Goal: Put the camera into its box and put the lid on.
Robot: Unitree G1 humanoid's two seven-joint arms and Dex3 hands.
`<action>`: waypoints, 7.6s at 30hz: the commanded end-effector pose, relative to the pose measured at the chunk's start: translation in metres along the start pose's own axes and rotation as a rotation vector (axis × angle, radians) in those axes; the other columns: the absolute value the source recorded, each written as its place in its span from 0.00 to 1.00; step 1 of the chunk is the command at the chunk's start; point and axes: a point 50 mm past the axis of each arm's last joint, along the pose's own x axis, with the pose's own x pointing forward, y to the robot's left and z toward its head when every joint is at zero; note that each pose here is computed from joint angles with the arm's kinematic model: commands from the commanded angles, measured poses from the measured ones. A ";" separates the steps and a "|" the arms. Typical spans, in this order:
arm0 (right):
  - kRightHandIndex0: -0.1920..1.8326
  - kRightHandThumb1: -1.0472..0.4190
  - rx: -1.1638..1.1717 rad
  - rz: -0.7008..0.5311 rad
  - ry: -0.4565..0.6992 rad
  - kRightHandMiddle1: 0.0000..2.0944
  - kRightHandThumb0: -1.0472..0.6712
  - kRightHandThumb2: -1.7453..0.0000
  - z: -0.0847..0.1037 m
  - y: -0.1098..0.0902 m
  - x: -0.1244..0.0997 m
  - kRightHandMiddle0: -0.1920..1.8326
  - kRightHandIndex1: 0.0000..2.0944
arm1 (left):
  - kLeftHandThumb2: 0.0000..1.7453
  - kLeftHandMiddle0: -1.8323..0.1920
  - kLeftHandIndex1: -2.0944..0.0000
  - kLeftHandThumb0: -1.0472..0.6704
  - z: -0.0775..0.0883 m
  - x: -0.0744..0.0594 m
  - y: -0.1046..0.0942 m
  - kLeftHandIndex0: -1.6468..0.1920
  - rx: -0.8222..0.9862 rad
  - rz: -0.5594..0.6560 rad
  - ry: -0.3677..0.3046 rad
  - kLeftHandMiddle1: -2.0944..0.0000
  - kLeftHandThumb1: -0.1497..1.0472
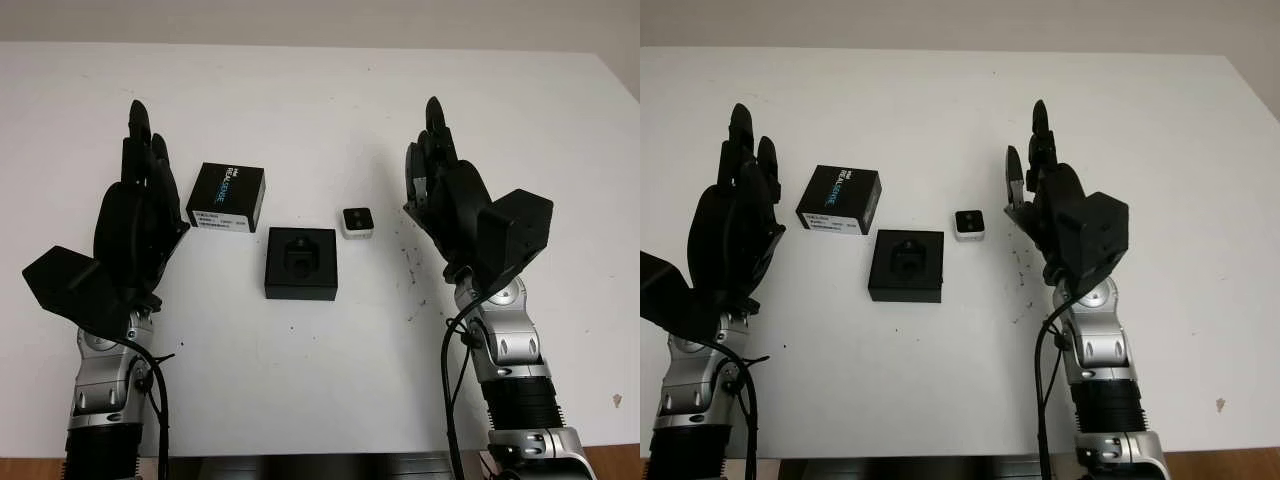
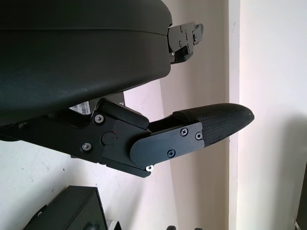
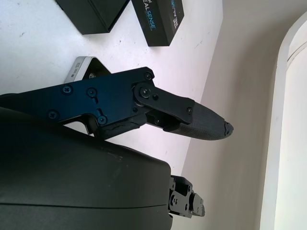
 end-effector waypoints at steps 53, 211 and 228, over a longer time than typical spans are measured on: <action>0.03 0.20 -1.213 0.297 -0.079 0.08 0.29 0.97 0.057 -0.003 0.032 0.36 0.80 | 0.41 1.00 1.00 0.15 -0.003 -0.005 -0.008 1.00 -0.019 -0.022 0.009 1.00 1.00; 0.18 0.01 -0.107 0.353 0.068 0.96 0.33 0.97 -0.006 0.046 -0.015 0.18 0.02 | 0.41 1.00 1.00 0.16 -0.005 -0.007 -0.009 1.00 -0.018 -0.026 0.031 1.00 1.00; 0.18 0.00 -0.059 0.348 0.099 0.98 0.34 0.96 -0.025 0.053 -0.016 0.17 0.02 | 0.42 1.00 1.00 0.17 -0.005 -0.007 -0.005 1.00 -0.011 -0.027 0.040 1.00 1.00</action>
